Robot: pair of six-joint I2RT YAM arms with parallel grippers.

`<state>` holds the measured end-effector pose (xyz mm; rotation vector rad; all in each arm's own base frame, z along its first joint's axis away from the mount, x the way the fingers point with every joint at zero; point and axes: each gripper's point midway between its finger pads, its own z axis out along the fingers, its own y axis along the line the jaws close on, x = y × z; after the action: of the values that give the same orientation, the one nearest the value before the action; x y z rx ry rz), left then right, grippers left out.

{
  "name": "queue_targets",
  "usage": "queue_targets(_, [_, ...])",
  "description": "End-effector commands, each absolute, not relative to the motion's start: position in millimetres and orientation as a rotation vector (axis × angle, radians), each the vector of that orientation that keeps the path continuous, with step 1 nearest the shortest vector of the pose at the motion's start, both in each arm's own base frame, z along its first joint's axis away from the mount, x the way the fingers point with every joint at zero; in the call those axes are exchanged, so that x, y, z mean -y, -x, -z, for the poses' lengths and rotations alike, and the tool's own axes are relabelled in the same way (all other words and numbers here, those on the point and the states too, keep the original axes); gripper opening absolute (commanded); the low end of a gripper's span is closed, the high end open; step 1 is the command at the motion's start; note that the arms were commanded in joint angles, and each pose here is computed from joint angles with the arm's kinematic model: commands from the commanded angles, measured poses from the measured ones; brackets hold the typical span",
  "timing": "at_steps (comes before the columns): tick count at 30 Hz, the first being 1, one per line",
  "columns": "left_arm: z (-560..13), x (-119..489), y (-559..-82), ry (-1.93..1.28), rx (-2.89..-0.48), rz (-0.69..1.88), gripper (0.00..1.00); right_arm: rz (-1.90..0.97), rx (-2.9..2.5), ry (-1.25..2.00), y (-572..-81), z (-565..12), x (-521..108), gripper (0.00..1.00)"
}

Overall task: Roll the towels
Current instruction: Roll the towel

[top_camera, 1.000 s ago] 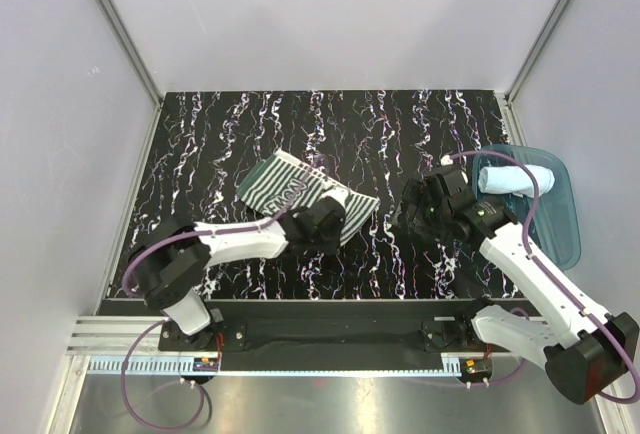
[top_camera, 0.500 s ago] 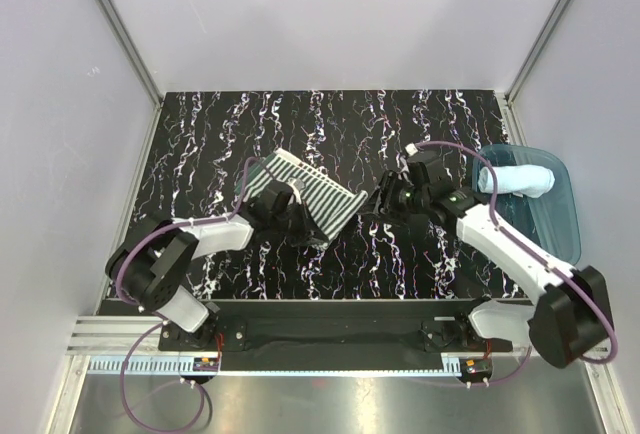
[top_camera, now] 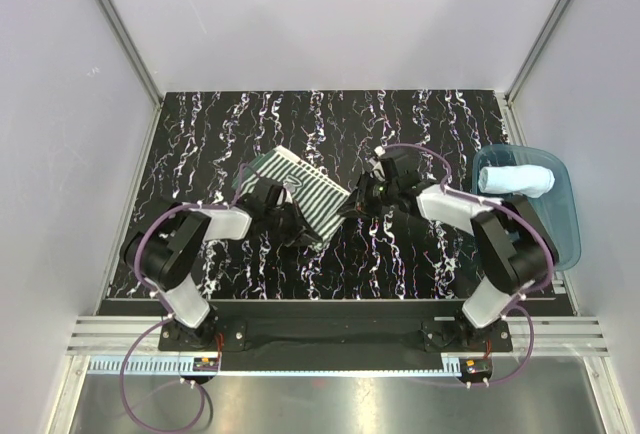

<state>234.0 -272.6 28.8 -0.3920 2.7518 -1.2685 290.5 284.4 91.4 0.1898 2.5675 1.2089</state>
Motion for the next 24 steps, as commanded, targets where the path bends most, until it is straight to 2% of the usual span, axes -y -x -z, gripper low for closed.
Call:
queue_targets(1, [-30, 272, -243, 0.423, -2.748, 1.310, 0.00, -1.305, -2.447, -0.085, -318, -110, -305, 0.23])
queue_targets(10, [-29, 260, -247, 0.478, -2.774, 1.357, 0.00, -1.292, -2.491, -0.080, -347, -61, -314, 0.18])
queue_targets(19, [-19, 244, -250, 0.487, -2.812, 1.303, 0.00, -1.286, -2.522, -0.179, -373, -18, -289, 0.15])
queue_targets(21, [-17, 238, -251, 0.460, -2.822, 1.232, 0.11, -1.297, -2.530, -0.196, -371, -10, -289, 0.15])
queue_targets(22, [-18, 235, -251, 0.459, -2.841, 1.188, 0.20, -1.308, -2.520, -0.194, -371, -9, -290, 0.14])
queue_targets(23, [-21, 229, -257, 0.416, -2.818, 1.114, 0.37, -1.308, -2.533, -0.204, -368, -4, -289, 0.14])
queue_targets(24, [-24, 226, -259, 0.401, -2.811, 1.070, 0.43, -1.308, -2.540, -0.209, -366, -1, -288, 0.14])
